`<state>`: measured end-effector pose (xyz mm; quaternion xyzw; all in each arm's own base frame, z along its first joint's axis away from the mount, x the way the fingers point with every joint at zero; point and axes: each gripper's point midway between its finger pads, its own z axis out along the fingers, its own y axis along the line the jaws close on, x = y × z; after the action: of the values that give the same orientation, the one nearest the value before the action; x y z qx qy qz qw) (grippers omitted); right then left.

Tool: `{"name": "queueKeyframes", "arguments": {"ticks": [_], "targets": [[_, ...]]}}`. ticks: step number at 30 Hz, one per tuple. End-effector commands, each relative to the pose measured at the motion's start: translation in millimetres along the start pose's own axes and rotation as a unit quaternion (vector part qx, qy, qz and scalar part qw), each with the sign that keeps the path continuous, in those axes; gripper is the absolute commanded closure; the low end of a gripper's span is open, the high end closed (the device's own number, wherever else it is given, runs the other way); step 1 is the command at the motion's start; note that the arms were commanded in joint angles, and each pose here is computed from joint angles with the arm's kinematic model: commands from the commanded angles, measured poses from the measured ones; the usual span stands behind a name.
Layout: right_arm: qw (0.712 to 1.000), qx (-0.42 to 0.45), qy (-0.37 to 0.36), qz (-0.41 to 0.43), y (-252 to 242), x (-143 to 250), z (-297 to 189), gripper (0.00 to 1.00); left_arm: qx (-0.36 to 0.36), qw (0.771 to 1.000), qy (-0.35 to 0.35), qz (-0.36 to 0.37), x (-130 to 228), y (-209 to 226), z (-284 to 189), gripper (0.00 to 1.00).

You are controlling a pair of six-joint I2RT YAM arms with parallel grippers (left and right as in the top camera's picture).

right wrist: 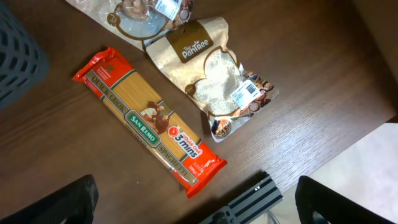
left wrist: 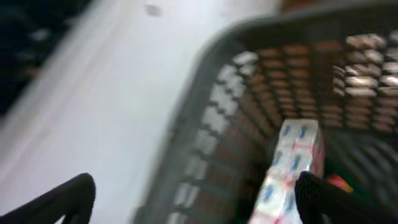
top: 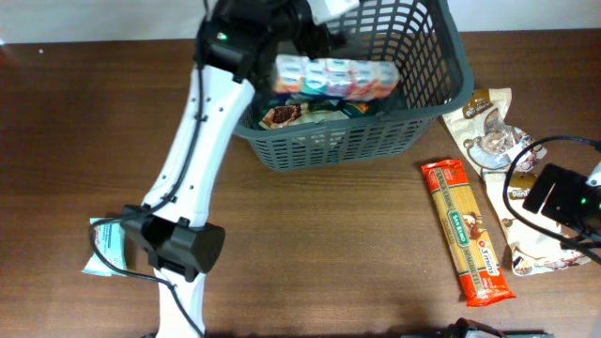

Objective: Pack container
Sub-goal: 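Carry the white tissue pack into the basket and release it, then grasp the mint-green tissue pack with the left gripper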

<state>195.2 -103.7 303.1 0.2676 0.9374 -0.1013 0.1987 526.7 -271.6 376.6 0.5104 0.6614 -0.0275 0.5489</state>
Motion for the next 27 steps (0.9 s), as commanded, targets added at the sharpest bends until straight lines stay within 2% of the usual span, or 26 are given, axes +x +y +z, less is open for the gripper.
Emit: {"name": "queueKeyframes", "arguments": {"ticks": [1,4,7,8,9,11,16,18,22,27], "targets": [[1.0,-0.002,-0.006,0.009,-0.7,-3.1,-2.8,0.01,-0.154,0.982,-0.016,-0.106,-21.1,89.4,-94.3,0.06],[1.0,-0.002,-0.006,0.009,-0.7,-3.4,-2.8,0.01,-0.233,0.949,0.029,-0.21,21.5,130.3,-140.8,0.06],[1.0,-0.003,-0.008,0.011,-0.4,-4.5,-2.8,0.01,-0.262,0.906,0.12,-0.311,97.2,140.6,-177.2,0.06],[1.0,-0.005,-0.009,0.012,0.2,-4.9,-2.8,0.01,-0.258,0.885,0.164,-0.352,128.8,133.3,-189.2,0.09],[1.0,-0.006,-0.01,0.012,0.8,-5.3,-2.8,0.01,-0.25,0.864,0.207,-0.386,157.9,123.0,-197.7,0.15],[1.0,-0.01,-0.01,0.012,2.1,-5.5,-2.8,0.01,-0.23,0.81,0.293,-0.453,212.9,95.8,-218.4,0.17],[1.0,-0.013,-0.015,0.013,3.4,-8.1,-2.8,0.01,-0.14,0.703,0.442,-0.539,295.6,24.8,-248.6,0.18],[1.0,-0.014,-0.018,0.013,3.7,-9.9,-2.9,0.01,-0.11,0.679,0.477,-0.546,317.4,4.6,-250.3,0.18],[1.0,-0.017,-0.021,0.014,4.9,-12.1,-2.2,0.01,-0.045,0.662,0.535,-0.523,354.5,-31.5,-247.8,0.17],[0.999,-0.028,-0.009,0.012,10.4,-12.9,2.7,0.01,-0.037,0.625,0.591,-0.508,413.2,-61.0,-256.4,0.16]]}}
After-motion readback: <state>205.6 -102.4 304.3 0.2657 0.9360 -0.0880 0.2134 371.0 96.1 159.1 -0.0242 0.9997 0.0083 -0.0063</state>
